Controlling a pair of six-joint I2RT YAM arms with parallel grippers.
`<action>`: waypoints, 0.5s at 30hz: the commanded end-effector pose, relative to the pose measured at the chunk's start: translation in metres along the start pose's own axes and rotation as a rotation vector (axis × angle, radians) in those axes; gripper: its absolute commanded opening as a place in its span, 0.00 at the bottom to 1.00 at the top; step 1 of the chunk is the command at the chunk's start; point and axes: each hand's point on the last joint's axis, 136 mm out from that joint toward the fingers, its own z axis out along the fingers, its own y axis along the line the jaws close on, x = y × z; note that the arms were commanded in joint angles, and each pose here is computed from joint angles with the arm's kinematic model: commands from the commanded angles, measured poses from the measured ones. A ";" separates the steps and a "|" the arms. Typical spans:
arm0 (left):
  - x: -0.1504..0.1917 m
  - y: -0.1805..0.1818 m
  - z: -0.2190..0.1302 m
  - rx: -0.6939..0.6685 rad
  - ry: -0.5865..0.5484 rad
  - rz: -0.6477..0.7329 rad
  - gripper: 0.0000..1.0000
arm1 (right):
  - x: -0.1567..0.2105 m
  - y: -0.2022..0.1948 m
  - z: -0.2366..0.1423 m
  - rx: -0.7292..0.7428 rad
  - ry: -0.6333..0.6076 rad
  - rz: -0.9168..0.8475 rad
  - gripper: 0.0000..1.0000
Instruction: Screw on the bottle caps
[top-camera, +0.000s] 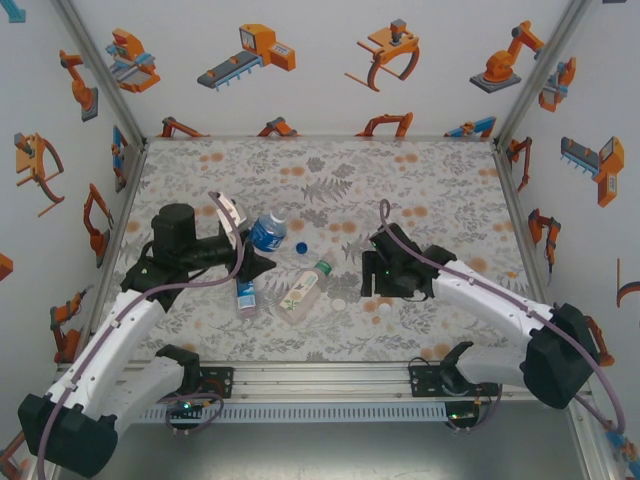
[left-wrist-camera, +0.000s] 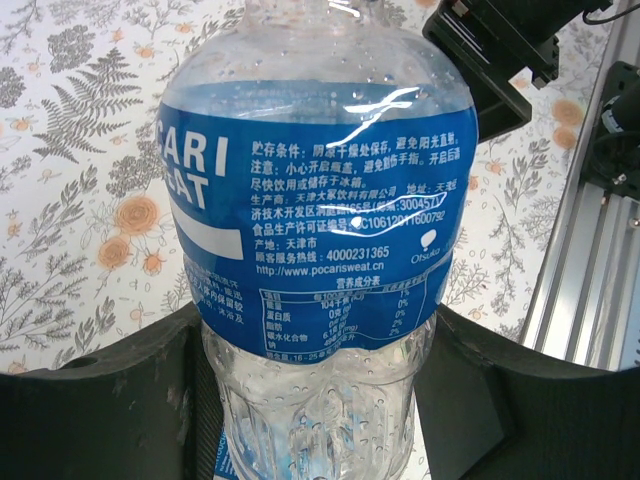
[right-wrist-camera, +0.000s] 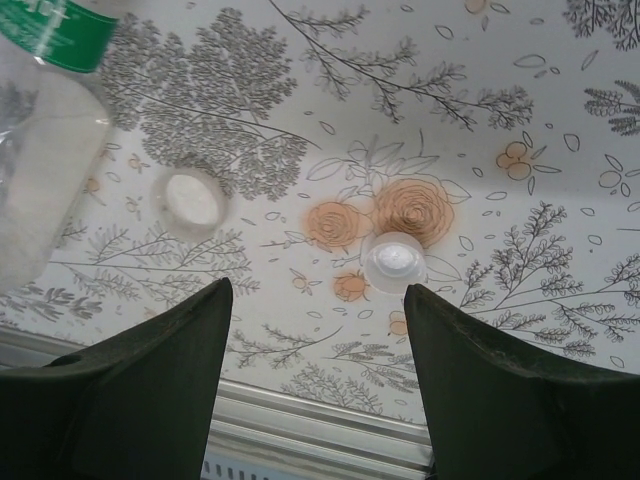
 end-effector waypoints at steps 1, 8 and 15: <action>-0.001 0.000 0.000 -0.014 -0.015 0.043 0.00 | 0.006 -0.003 0.007 -0.027 0.026 0.044 0.64; -0.003 0.000 0.000 -0.017 -0.024 0.040 0.00 | 0.015 -0.012 0.006 -0.018 0.043 0.052 0.63; -0.005 -0.004 -0.001 -0.020 -0.030 0.053 0.00 | 0.015 -0.017 0.007 -0.003 0.036 0.061 0.62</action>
